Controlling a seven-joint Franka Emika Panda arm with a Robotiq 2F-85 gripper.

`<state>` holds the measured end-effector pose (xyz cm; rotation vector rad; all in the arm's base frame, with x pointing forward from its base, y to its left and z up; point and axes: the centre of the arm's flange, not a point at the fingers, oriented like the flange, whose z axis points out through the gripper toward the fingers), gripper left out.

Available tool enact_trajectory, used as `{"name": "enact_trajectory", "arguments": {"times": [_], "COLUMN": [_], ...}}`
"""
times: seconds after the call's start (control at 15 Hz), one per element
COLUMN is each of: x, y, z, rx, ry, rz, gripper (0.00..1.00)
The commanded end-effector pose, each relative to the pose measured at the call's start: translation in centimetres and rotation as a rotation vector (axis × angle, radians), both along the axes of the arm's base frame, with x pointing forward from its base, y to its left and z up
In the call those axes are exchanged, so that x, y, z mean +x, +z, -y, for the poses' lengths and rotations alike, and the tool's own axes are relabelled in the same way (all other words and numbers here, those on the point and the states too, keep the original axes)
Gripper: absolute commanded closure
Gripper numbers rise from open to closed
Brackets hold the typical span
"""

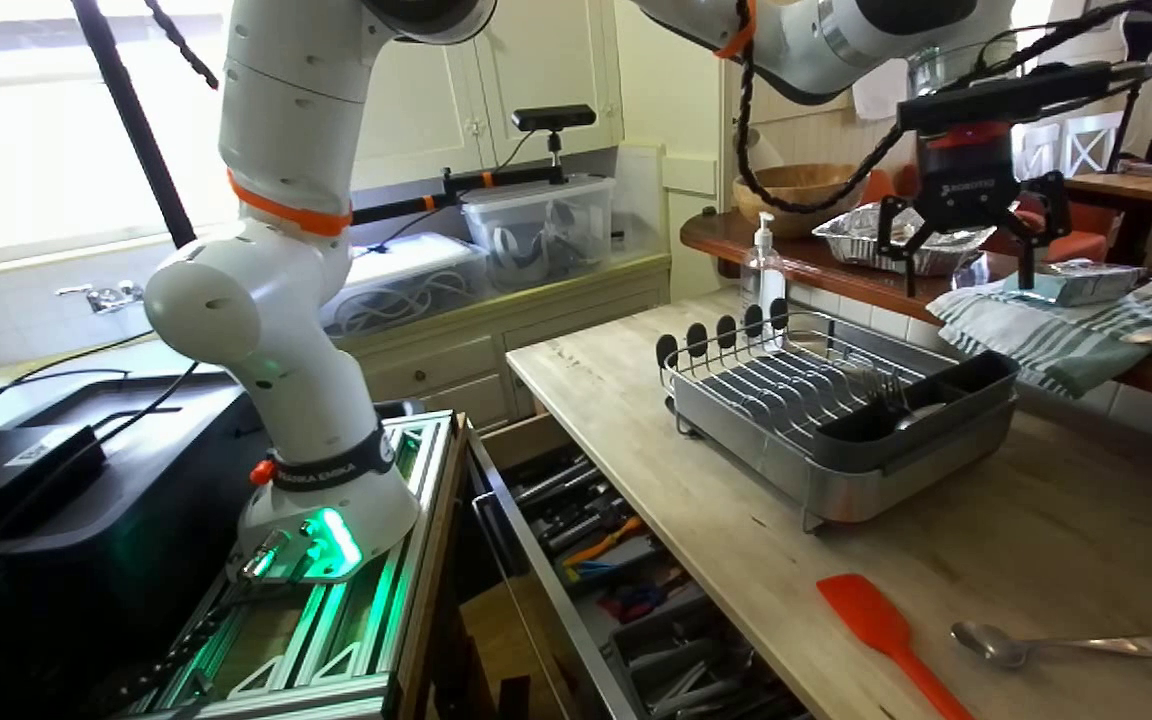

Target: Put the silver fork on the dishrack.

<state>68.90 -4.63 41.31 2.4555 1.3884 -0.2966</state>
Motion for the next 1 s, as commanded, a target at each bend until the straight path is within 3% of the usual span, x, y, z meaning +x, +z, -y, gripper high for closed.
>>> {"name": "enact_trajectory", "arguments": {"times": [0.0, 0.6, 0.73, 0.8, 0.93], "x": [-3.4, -5.4, -5.6, -3.7, -4.1], "y": [0.0, 0.0, -0.3, 0.3, 0.1], "z": [2.6, 6.5, 7.0, 7.0, 7.3], "rx": [0.150, 0.461, 0.503, 0.457, 0.478], "ry": [-0.100, -0.401, -0.456, -0.402, -0.430], "rz": [0.089, 0.294, 0.324, 0.288, 0.301], "gripper": [0.00, 0.00, 0.00, 0.00, 0.00]}}
